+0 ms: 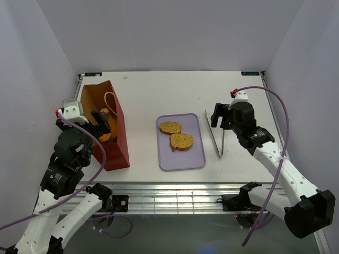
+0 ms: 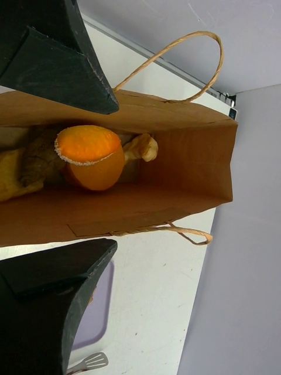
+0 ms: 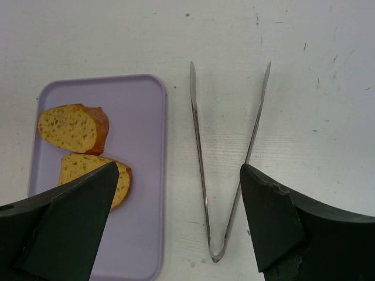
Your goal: Place the fake bread into the paper bag
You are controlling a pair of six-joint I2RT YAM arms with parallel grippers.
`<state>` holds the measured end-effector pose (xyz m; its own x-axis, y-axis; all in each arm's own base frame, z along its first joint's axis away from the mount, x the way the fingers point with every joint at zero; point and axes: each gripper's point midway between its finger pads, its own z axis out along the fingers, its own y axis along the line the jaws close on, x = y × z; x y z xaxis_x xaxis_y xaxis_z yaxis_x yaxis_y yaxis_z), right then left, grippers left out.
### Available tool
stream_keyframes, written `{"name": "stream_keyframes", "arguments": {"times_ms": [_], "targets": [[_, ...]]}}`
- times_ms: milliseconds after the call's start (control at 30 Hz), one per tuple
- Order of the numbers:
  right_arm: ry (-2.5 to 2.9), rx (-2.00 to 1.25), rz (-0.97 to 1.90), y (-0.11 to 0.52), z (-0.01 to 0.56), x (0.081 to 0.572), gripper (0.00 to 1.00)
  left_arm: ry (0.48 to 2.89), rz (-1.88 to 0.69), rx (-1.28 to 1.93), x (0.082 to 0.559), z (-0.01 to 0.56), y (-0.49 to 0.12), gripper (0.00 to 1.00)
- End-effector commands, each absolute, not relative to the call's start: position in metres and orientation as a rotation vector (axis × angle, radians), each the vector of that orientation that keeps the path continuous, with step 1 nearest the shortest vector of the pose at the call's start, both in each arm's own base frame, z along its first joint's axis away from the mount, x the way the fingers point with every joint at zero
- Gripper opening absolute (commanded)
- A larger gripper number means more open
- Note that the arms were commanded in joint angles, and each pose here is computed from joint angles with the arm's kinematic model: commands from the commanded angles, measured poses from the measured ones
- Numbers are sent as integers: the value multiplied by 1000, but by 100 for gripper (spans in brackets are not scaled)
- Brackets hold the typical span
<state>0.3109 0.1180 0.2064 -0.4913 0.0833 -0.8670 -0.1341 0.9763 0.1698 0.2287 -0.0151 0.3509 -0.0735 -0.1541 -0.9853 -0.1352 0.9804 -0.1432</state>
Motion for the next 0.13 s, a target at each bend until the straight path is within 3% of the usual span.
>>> {"name": "stream_keyframes", "arguments": {"times_ms": [0,100], "targets": [[2039,-22,264,118,210,313,90,1660,-16,-216,228,348,-16,98],[2046,-18,252,116,208,313,90,1655,-15,-211,227,351,-16,98]]}}
